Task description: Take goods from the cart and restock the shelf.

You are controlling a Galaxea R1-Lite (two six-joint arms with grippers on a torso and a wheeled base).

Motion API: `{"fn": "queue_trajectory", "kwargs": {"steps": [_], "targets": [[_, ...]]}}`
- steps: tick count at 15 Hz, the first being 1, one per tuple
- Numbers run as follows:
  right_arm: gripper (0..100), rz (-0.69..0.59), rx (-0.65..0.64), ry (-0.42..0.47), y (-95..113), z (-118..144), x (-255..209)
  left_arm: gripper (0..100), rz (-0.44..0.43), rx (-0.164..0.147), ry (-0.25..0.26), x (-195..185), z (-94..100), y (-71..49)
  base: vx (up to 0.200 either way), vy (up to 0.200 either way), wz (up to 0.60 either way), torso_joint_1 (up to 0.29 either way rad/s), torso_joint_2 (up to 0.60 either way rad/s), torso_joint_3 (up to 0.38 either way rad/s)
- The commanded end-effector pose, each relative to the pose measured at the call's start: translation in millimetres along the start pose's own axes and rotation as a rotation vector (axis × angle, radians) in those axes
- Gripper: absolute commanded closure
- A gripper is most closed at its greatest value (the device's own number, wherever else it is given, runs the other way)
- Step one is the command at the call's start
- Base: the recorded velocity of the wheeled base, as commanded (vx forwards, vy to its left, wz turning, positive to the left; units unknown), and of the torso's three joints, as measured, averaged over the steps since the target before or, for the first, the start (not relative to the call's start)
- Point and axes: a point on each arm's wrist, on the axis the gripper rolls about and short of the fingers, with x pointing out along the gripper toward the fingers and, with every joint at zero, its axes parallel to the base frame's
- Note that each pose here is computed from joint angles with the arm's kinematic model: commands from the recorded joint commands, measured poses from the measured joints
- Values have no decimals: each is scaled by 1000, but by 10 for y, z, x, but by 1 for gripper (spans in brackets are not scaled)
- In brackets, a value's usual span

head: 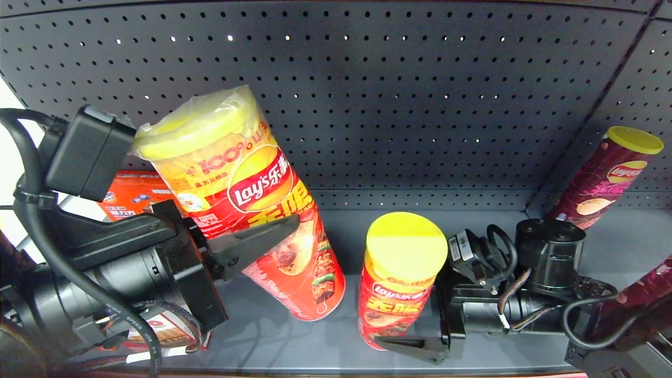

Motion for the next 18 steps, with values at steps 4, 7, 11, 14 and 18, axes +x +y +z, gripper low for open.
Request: {"fn": "queue_trajectory", "kwargs": {"steps": [4, 7, 11, 14, 18], "targets": [[0, -96, -36, -55, 328, 339, -416, 100, -1, 0, -4, -16, 3, -3, 0, 0, 0, 0, 0, 0], [0, -257, -47, -105, 509, 561, -679, 100, -1, 0, -2, -17, -2, -3, 0, 0, 0, 0, 0, 0], [0, -507, -9, -51, 913, 701, -1165, 100, -1, 2, -4, -20, 1, -4, 0, 0, 0, 0, 0, 0], [0, -715, 62, 89, 1266, 384, -1500, 100, -4, 2, -2, -16, -2, -6, 0, 0, 0, 0, 0, 0], [0, -908, 105, 174, 1700, -145, -1861, 100, -2, 2, -5, -19, 6, -5, 0, 0, 0, 0, 0, 0]]}}
